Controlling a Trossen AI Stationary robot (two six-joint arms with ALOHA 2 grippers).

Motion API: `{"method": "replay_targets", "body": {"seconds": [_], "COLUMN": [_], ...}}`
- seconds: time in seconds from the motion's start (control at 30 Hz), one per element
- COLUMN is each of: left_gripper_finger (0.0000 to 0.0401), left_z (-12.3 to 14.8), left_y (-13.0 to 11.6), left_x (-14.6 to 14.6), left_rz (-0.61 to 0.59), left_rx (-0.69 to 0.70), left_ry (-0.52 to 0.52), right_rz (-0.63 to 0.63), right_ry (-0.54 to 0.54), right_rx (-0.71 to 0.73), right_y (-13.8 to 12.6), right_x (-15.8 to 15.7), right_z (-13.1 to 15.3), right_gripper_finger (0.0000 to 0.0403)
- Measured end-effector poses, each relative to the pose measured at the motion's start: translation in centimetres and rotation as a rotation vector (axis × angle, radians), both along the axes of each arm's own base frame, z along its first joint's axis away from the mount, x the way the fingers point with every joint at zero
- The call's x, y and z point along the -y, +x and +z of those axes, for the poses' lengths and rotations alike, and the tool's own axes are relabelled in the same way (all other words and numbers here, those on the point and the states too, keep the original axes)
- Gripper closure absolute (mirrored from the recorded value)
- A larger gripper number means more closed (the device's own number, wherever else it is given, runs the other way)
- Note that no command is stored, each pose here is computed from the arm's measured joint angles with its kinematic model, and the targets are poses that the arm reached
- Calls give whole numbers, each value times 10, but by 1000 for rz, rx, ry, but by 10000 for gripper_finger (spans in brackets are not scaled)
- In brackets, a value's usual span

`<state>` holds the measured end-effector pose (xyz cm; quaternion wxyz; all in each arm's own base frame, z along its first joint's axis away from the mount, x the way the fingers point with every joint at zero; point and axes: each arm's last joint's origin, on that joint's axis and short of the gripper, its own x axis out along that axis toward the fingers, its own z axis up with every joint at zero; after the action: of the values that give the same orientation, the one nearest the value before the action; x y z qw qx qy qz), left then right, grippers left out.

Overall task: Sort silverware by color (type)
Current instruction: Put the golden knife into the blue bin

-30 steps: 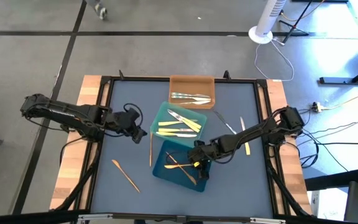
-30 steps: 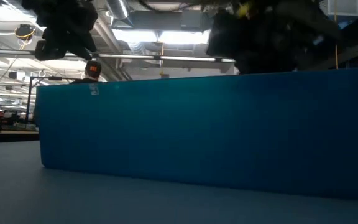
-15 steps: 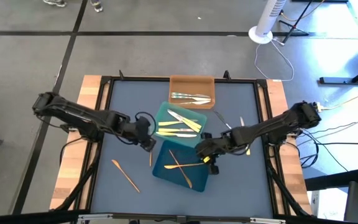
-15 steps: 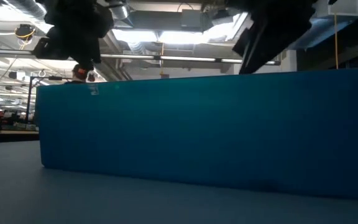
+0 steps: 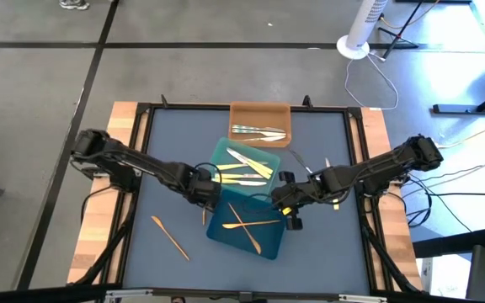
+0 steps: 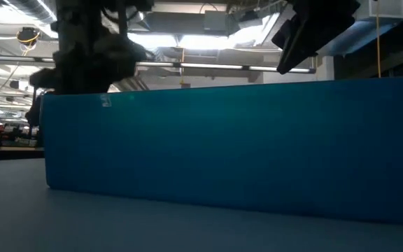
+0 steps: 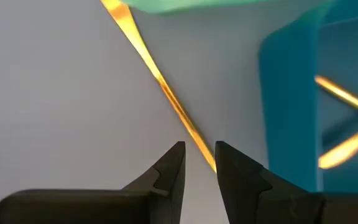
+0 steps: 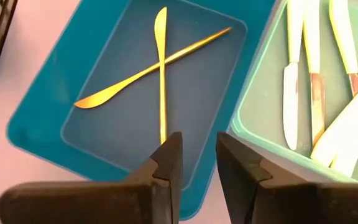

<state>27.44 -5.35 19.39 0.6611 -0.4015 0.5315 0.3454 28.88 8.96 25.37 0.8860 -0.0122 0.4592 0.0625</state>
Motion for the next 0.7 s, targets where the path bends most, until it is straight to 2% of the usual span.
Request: {"method": "replay_targets", "body": {"seconds": [0.3, 0.7], "left_gripper_finger": [319, 319], "left_z": [-27, -29], "left_y": [9, 9], "left_x": [2, 12], "left_rz": [15, 118], "left_rx": [-90, -50], "left_ry": [7, 64], "right_rz": [0, -1], "right_ry": [0, 1], "right_rx": [2, 3], "right_y": [0, 0], "right_x": [0, 0], "right_z": [0, 0], "right_gripper_finger": [317, 317]}}
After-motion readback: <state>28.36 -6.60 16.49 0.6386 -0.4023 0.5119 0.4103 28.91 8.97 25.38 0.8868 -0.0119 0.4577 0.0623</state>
